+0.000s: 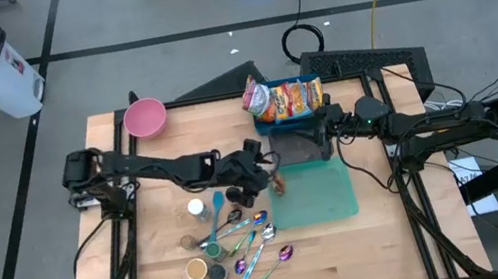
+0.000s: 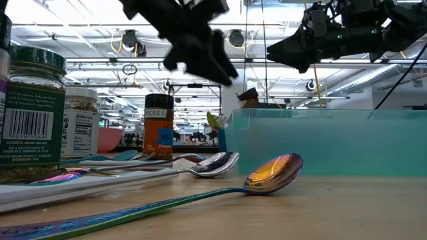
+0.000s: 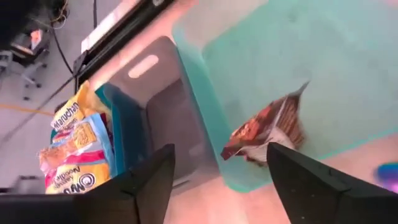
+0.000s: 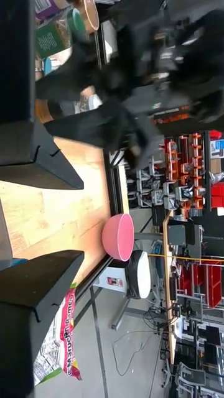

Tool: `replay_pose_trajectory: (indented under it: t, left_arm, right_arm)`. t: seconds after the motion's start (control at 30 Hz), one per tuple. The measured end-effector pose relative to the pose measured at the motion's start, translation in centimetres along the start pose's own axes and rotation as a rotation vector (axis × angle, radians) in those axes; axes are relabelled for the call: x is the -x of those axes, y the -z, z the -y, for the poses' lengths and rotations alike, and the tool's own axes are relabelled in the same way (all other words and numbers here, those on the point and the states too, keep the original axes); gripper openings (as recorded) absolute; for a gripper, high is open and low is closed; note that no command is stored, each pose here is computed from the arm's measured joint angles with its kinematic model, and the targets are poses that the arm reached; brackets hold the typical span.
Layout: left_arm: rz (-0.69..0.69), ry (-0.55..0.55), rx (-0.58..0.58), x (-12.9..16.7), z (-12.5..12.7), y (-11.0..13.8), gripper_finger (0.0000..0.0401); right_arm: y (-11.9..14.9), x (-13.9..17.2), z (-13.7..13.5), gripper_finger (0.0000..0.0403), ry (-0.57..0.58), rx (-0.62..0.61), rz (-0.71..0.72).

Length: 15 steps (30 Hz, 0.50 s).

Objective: Pick & Place Food Item
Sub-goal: Put the orange seasoning bottle into the green bin

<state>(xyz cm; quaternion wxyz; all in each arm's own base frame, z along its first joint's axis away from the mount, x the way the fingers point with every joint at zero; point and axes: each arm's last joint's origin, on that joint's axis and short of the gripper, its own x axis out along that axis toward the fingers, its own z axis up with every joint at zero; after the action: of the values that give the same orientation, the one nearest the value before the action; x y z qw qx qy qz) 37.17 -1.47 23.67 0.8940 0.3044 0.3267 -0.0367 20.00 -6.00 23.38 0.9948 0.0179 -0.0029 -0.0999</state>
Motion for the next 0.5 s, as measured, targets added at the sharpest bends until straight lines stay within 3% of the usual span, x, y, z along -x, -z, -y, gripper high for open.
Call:
replay_pose_trajectory:
  t: [0.17,0.27,0.4,0.5]
  left_arm:
    - [-0.046,0.096,0.201,3.0,-0.3,0.2,0.0274]
    - [-0.152,0.199,0.31,4.3,0.2,1.2,0.0275]
    - [-0.319,0.294,0.435,4.8,1.2,2.5,0.0275]
    - [-0.361,0.299,0.508,4.2,1.9,3.4,0.0275]
  right_arm:
    - [0.0,0.0,0.0,0.016,-0.001,-0.001,0.001]
    - [0.0,0.0,0.0,0.016,-0.003,-0.002,0.002]
    - [0.0,0.0,0.0,0.016,-0.003,-0.003,0.003]
    - [0.0,0.0,0.0,0.016,-0.004,-0.003,0.003]
